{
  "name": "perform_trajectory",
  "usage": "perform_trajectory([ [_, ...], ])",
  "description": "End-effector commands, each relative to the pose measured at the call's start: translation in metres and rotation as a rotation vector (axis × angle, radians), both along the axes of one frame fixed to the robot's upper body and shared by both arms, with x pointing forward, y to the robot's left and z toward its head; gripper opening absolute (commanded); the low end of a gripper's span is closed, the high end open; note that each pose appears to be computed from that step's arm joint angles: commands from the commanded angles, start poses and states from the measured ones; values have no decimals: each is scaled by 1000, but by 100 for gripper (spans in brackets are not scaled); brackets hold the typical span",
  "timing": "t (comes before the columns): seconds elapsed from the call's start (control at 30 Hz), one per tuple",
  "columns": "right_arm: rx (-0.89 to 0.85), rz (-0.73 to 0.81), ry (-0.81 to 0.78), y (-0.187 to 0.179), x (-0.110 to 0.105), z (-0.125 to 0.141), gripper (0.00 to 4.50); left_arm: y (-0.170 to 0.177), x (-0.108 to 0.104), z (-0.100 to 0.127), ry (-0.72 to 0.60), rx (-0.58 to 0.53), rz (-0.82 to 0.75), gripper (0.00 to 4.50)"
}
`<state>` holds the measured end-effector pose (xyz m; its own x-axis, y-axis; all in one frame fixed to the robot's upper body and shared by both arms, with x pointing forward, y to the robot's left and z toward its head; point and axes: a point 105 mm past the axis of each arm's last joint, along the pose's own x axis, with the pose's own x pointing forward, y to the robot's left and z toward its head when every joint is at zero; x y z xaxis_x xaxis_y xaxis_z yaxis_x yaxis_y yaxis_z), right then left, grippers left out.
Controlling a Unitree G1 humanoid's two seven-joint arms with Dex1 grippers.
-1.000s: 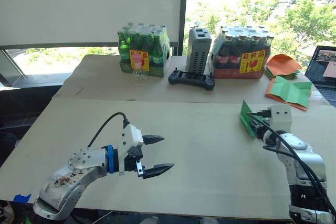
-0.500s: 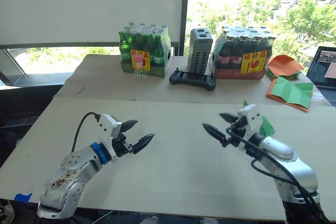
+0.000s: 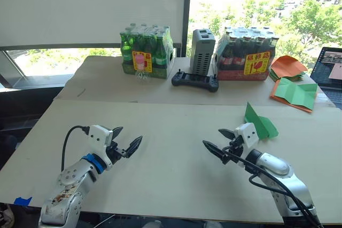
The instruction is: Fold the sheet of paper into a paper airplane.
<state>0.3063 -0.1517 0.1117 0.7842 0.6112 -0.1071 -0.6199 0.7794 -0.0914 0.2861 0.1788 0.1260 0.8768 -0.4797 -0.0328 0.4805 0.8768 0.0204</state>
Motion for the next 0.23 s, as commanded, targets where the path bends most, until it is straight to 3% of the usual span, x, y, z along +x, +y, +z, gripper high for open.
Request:
perform_trajectory([
  [0.03, 5, -7, -64, 0, 1, 13, 445, -1, 0, 13, -46, 15, -16, 450],
  [0.23, 15, -20, -58, -1, 0, 12, 445, -6, -1, 15, -51, 28, -57, 450],
])
